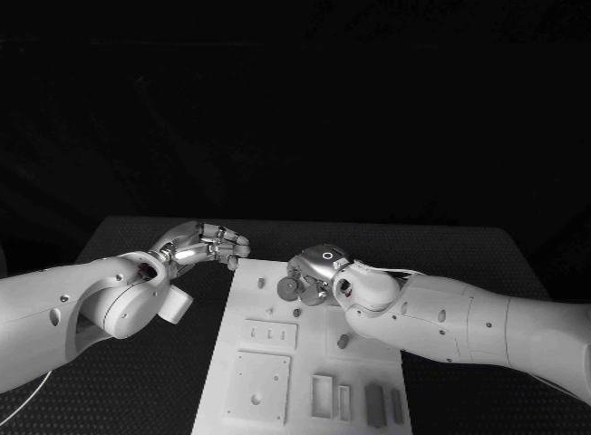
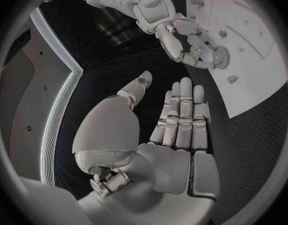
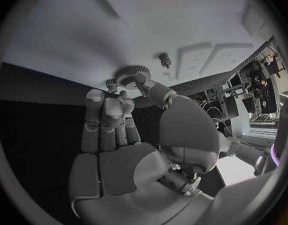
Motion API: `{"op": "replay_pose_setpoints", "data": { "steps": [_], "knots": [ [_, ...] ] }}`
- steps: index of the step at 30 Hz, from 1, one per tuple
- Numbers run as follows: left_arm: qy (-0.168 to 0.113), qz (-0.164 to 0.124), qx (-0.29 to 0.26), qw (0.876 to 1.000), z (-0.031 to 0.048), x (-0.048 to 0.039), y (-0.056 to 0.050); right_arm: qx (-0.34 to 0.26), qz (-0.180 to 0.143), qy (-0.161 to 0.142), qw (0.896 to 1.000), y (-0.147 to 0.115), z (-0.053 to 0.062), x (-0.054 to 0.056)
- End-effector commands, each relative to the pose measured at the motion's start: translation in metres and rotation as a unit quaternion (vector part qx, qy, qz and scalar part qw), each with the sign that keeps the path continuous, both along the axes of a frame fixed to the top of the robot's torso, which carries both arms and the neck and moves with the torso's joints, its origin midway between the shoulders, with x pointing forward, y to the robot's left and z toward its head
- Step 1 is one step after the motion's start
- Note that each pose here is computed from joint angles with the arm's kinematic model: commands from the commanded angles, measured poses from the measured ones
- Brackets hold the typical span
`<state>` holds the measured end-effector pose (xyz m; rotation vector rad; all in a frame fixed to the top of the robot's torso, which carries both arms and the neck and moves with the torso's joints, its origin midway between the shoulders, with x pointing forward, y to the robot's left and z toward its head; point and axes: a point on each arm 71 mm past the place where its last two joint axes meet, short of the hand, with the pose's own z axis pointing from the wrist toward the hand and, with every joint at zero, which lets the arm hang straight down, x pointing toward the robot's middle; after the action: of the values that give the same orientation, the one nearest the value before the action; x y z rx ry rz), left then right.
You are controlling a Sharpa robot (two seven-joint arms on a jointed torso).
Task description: Assemble the parts on the task board
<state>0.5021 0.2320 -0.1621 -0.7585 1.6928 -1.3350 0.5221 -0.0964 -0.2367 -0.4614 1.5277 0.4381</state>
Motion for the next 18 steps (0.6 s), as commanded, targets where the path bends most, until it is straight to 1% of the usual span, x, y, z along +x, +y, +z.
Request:
{"op": "replay_pose_setpoints", "data": {
  "steps": [1,3,5,10,12,13,15,17,18],
  "knots": [
    [-0.002,-0.007,-0.004,1.000,0.0014,-0.0005,-0.002,0.022,-0.002,-0.005,1.000,-0.002,0.002,-0.001],
    [-0.002,-0.007,-0.004,1.000,0.0014,-0.0003,-0.002,0.031,-0.001,-0.008,0.999,-0.003,0.003,-0.002],
    [-0.002,-0.006,-0.004,1.000,0.0014,-0.0003,-0.001,0.043,-0.005,-0.001,0.999,-0.007,0.004,-0.003],
    [-0.002,-0.006,-0.004,1.000,0.0014,-0.0004,-0.001,0.060,-0.005,-0.006,0.998,-0.014,0.011,-0.004],
    [-0.003,-0.005,-0.004,1.000,0.0014,-0.0002,0.000,0.076,-0.013,0.000,0.997,-0.022,0.016,-0.002],
    [-0.003,-0.006,-0.004,1.000,0.0014,0.0002,0.000,0.082,-0.015,-0.002,0.996,-0.029,0.022,-0.001],
    [-0.003,-0.005,-0.004,1.000,0.0014,0.0005,0.001,0.111,-0.025,0.011,0.993,-0.040,0.030,0.001],
    [-0.004,-0.003,-0.004,1.000,0.0015,0.0005,0.002,0.119,-0.026,0.014,0.992,-0.051,0.035,0.000],
    [-0.004,-0.002,-0.004,1.000,0.0015,0.0006,0.003,0.127,-0.024,0.024,0.991,-0.057,0.037,0.001]
  ]
}}
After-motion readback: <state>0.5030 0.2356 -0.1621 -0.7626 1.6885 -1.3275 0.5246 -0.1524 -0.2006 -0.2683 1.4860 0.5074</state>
